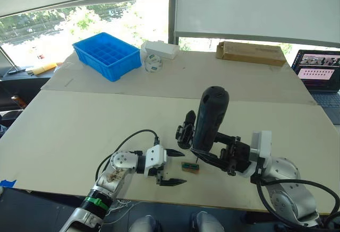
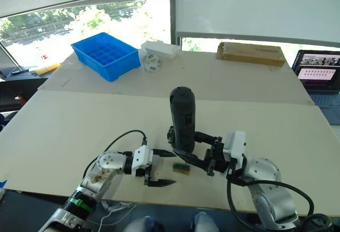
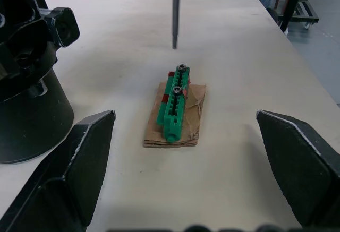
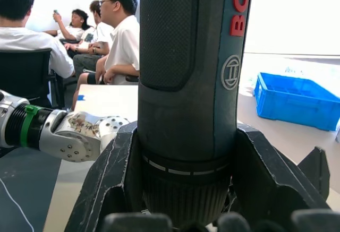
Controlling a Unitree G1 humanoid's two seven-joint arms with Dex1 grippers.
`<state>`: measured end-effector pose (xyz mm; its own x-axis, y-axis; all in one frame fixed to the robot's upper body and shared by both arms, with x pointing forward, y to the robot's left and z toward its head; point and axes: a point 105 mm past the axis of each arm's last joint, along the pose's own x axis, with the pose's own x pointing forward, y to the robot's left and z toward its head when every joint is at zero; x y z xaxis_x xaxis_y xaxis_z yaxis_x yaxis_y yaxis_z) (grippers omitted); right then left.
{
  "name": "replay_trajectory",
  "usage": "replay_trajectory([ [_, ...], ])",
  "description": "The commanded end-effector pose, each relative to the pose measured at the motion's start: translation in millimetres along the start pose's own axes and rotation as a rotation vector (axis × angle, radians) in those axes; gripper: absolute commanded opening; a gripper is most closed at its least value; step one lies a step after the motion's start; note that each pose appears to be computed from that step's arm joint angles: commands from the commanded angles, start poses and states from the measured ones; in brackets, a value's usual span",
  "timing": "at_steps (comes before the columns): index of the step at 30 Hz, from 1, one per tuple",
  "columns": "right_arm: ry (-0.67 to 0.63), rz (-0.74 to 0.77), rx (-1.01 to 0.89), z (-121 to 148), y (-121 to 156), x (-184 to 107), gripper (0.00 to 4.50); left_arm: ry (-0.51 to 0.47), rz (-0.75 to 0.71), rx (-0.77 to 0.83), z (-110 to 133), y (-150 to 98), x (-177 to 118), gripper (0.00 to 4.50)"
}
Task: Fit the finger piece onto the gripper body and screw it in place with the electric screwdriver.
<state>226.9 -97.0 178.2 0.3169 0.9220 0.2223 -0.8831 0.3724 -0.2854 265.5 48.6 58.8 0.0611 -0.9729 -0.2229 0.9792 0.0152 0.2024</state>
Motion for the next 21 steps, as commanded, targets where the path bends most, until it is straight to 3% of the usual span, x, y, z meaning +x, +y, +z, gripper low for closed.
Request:
replay_trajectory([
  [1, -0.039, 0.009, -0.048, 9.2, 2.3, 0.0, 1.92, 0.039, -0.024, -0.065, -17.8, -10.9, 4.0, 4.5],
  [21, -0.036, 0.006, -0.043, 7.4, 1.7, -1.4, 1.92, 0.041, -0.021, -0.072, -18.8, -11.0, 3.3, 4.5],
])
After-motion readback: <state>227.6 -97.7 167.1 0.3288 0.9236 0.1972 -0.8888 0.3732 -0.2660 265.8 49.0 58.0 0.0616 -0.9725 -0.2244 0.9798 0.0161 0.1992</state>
